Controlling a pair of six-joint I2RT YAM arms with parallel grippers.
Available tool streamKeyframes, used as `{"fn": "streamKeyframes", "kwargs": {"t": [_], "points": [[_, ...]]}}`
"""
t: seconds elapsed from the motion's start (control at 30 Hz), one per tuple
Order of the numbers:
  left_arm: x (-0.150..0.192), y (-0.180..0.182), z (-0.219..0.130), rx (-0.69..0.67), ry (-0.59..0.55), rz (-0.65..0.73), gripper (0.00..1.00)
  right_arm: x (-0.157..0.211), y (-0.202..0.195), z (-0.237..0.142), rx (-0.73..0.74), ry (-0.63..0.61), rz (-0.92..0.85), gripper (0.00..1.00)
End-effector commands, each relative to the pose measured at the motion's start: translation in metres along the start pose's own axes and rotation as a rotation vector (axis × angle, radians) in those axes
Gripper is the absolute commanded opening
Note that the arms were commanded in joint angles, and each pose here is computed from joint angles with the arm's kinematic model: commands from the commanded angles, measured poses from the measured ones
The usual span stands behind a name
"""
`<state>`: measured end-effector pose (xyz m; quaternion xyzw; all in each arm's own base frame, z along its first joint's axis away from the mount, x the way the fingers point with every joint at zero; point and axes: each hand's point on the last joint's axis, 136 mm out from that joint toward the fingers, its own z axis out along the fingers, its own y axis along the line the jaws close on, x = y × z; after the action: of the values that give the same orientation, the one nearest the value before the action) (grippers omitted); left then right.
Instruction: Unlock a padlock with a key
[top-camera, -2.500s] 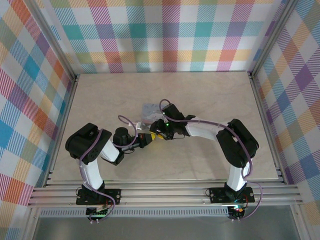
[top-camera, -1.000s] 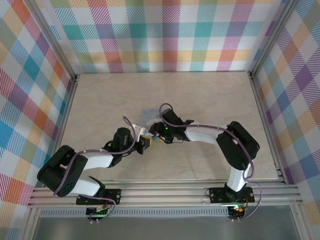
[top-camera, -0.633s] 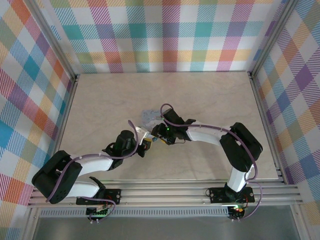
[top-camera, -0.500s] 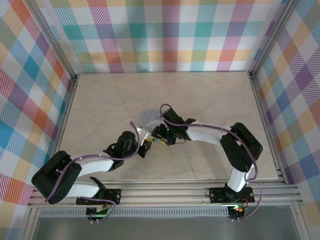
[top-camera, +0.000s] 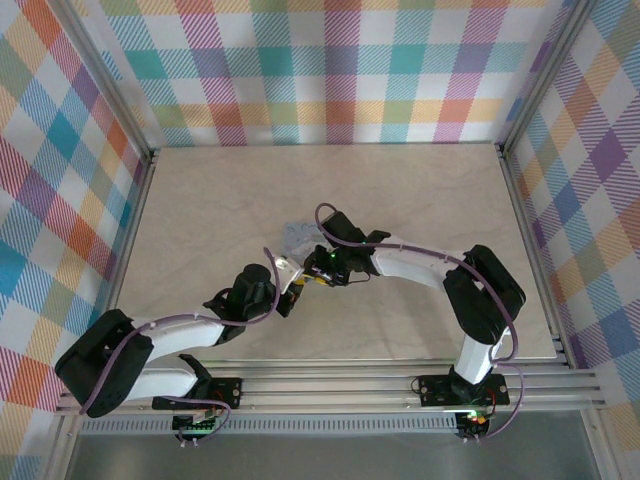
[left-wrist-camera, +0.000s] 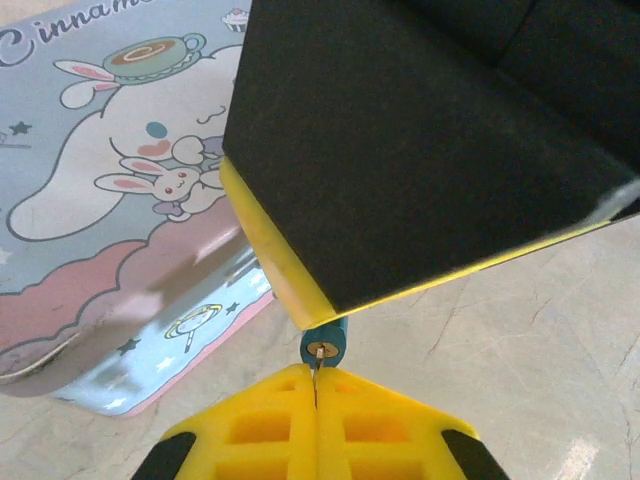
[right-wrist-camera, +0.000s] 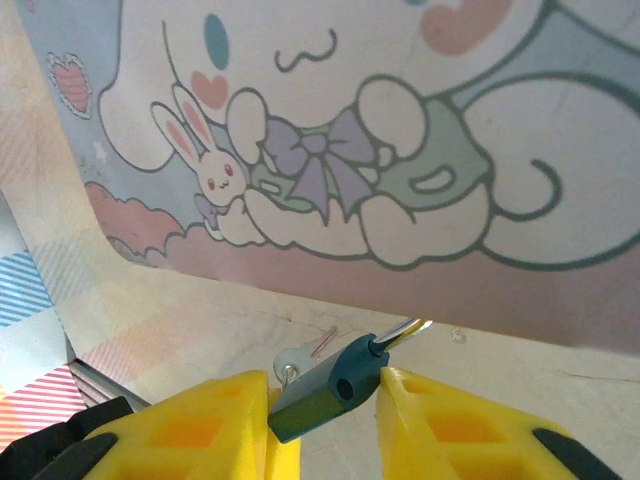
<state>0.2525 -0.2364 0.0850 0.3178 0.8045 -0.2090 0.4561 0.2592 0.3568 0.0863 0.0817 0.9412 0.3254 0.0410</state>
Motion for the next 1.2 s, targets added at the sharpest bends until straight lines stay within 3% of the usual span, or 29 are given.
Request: {"fn": "streamKeyframes", "kwargs": {"t": [0.0, 0.27, 0.5, 0.8, 0.9, 1.1, 1.17], "points": [[-0.017, -0.005, -0.003, 0.014, -0.04, 0.047, 0.0, 0.006, 0.012, 0.001, -0.032, 0.045, -0.016, 0.31], [-0.019, -0.007, 0.001, 0.014, -0.047, 0.049, 0.0, 0.011, 0.01, 0.006, -0.054, 0.067, 0.054, 0.32], [-0.021, -0.014, 0.002, 0.007, -0.064, 0.057, 0.0, 0.015, -0.001, 0.013, -0.049, 0.078, 0.113, 0.26], [-0.02, -0.026, 0.006, 0.0, -0.074, 0.061, 0.0, 0.013, -0.011, 0.015, -0.051, 0.069, 0.16, 0.03], [-0.019, -0.029, 0.008, -0.003, -0.074, 0.059, 0.0, 0.012, -0.013, 0.012, -0.053, 0.06, 0.17, 0.0], [-0.02, -0.029, 0.009, -0.006, -0.077, 0.07, 0.0, 0.01, -0.021, 0.004, -0.043, 0.038, 0.182, 0.01], [-0.022, -0.029, 0.009, -0.006, -0.078, 0.084, 0.0, 0.01, -0.024, 0.002, -0.035, 0.032, 0.187, 0.28]]}}
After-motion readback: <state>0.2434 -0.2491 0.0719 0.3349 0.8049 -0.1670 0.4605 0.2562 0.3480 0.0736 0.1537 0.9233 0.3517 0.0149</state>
